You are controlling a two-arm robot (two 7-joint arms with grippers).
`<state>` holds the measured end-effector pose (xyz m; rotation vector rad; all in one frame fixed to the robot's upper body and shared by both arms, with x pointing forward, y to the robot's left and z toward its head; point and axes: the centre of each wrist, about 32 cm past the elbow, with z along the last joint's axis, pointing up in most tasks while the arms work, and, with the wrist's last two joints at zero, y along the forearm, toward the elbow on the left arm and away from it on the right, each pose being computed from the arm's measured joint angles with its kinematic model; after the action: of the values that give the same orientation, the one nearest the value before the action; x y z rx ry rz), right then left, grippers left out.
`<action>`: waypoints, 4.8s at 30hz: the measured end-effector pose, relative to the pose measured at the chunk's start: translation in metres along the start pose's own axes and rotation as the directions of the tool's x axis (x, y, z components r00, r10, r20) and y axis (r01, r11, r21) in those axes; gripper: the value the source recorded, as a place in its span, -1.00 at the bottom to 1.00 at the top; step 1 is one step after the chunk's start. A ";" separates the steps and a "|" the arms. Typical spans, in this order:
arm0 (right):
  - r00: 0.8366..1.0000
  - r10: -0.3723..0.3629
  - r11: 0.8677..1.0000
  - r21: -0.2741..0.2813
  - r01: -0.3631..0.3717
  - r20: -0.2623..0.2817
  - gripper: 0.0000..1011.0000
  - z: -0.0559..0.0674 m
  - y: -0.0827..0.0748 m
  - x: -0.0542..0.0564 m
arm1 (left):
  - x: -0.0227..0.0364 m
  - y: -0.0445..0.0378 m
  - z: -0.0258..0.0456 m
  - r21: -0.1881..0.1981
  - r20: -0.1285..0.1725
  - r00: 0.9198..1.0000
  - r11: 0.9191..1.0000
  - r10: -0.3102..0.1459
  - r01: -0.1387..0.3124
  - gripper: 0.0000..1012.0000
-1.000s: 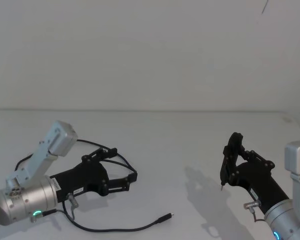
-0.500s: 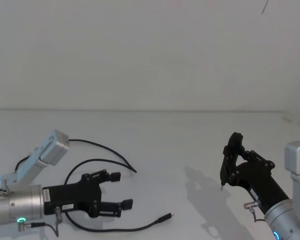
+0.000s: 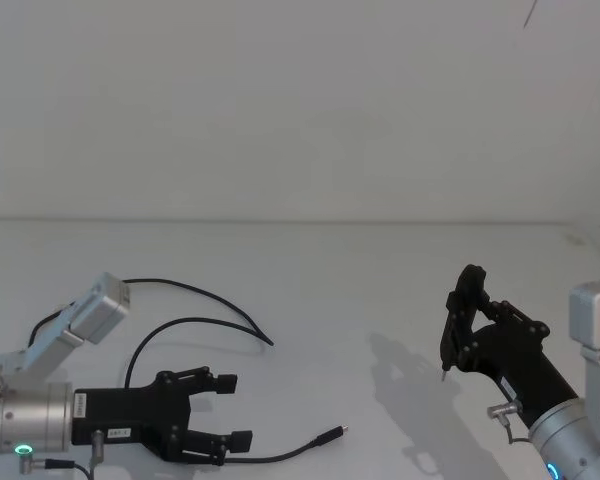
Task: Pick up the data cable with the one hand.
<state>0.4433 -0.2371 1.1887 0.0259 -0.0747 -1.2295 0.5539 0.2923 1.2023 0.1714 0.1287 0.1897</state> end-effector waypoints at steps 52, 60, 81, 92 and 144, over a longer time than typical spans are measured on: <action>1.000 0.000 1.000 0.000 0.000 0.000 -0.45 0.000 0.000 0.000 | 0.0145 -0.0145 -0.0207 0.103 0.098 0.995 0.994 0.010 -0.020 0.41; 1.000 0.000 1.000 0.000 0.000 0.000 -0.45 0.000 0.000 0.000 | 0.0167 -0.0170 -0.0207 0.116 0.093 0.995 0.993 -0.023 0.012 -0.08; 1.000 0.000 1.000 0.000 0.000 0.000 -0.45 0.000 0.000 0.000 | 0.0210 -0.0176 -0.0158 0.160 0.080 0.994 0.985 -0.078 0.065 -0.92; 1.000 0.000 1.000 0.000 0.000 0.000 -0.45 0.000 0.000 0.000 | 0.0195 -0.0186 -0.0096 0.068 0.101 0.994 0.997 -0.046 0.039 -0.92; 1.000 0.001 1.000 0.009 -0.001 -0.010 -0.45 0.002 0.001 0.000 | 0.0604 -0.0351 0.0068 -0.082 0.142 0.989 0.995 -0.051 0.063 -0.92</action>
<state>0.4436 -0.2365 1.1911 0.0400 -0.0715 -1.2280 0.6199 0.2692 1.1959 0.0946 -0.0144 0.1250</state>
